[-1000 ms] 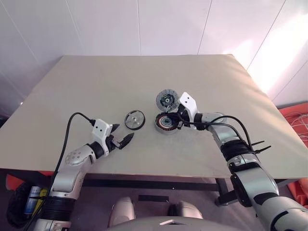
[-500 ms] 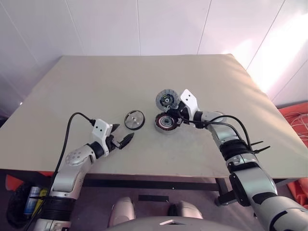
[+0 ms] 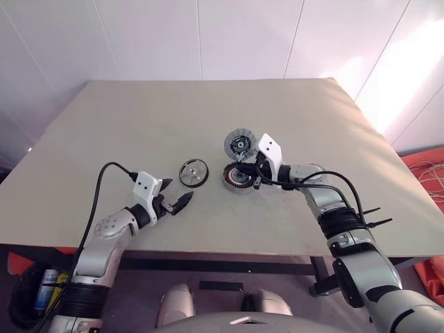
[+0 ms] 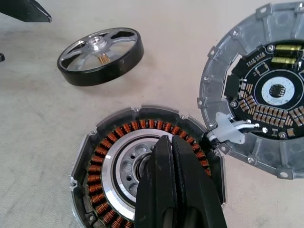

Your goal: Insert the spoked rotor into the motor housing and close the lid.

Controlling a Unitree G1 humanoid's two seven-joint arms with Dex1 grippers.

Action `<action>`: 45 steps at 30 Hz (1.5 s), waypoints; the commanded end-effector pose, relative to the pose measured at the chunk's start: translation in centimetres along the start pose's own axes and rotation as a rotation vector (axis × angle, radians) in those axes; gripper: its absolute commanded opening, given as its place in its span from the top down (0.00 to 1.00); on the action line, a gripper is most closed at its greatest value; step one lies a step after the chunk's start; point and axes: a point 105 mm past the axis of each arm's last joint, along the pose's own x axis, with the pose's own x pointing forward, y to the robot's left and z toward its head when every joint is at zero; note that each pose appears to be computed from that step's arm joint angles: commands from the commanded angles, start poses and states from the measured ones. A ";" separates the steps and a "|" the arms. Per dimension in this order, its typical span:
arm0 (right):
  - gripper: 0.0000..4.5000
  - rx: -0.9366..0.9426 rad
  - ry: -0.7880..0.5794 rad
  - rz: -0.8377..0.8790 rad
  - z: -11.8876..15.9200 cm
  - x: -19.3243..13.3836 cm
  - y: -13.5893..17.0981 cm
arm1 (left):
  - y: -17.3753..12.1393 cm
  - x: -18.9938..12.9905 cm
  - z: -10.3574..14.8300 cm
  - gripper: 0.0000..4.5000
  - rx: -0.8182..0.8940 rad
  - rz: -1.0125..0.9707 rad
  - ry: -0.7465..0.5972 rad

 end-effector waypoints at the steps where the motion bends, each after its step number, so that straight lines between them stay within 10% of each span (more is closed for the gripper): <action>1: 0.99 -0.027 -0.007 -0.019 0.5 0.2 -0.6 | 0.3 0.0 1.3 0.00 0.038 0.002 -0.038; 18: 0.99 -0.058 -0.156 0.003 4.5 -0.4 -0.4 | 0.5 0.0 1.3 0.00 0.037 0.007 -0.039; 45: 0.99 -0.059 -0.095 -0.086 3.2 -0.7 -2.1 | 4.1 -0.2 1.6 0.00 -0.063 0.278 -0.002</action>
